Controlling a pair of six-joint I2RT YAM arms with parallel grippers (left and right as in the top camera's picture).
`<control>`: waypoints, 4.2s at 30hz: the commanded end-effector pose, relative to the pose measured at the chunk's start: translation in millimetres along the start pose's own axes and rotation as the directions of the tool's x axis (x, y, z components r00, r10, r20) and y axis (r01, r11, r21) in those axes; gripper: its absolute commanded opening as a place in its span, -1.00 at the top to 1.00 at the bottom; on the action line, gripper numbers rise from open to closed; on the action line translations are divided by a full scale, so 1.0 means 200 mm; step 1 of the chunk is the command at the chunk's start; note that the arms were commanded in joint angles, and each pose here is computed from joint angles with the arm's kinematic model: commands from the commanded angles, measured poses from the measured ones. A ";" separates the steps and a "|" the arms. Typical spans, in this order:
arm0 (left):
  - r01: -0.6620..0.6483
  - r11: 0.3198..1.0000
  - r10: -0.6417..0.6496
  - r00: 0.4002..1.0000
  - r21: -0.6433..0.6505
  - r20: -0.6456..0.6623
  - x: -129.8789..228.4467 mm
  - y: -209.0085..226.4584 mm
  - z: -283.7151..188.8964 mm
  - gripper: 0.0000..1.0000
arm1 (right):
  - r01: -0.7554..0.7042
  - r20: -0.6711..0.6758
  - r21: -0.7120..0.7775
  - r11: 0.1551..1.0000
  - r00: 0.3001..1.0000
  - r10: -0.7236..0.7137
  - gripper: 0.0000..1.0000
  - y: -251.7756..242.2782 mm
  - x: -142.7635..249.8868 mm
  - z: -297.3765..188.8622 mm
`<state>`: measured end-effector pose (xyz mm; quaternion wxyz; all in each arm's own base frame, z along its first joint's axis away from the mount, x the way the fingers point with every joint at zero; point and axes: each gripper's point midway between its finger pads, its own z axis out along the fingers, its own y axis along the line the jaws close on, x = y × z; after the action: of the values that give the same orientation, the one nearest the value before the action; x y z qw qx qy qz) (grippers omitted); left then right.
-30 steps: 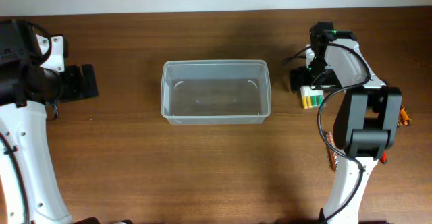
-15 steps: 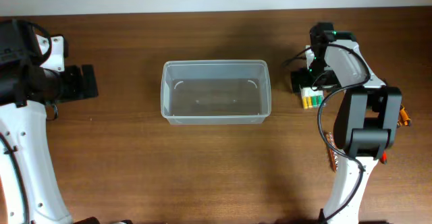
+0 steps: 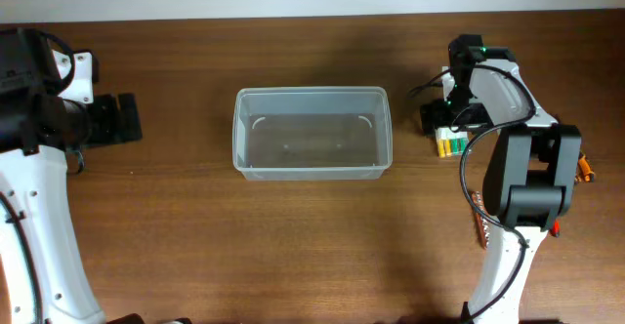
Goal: Pack container
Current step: 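Lower the right gripper and grasp the screwdriver bit pack, then lift the bit pack and carry it over the container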
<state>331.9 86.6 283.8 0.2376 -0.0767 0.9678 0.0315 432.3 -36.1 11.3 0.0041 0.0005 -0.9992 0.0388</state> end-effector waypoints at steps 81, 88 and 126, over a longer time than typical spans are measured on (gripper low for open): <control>0.016 1.000 -0.016 1.000 0.000 0.008 -0.01 0.01 -0.02 -0.98 | -0.010 0.045 -0.057 0.998 0.999 0.012 -0.14 -0.03 -0.11 -0.17; 0.016 1.000 -0.016 1.000 0.000 0.010 -0.01 0.01 -0.02 -0.98 | 0.023 0.142 -0.118 0.993 0.990 -0.006 -0.15 0.06 -0.21 -0.50; 0.015 1.000 -0.015 0.999 -0.002 0.032 -0.04 0.01 -0.02 -0.98 | 0.871 0.288 -0.005 0.491 0.472 -0.833 -0.25 1.66 0.22 -0.66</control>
<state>335.3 87.6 285.7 0.2452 -0.0765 0.9659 0.0332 386.1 312.5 126.3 -0.1069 0.5016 -0.8575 -0.0418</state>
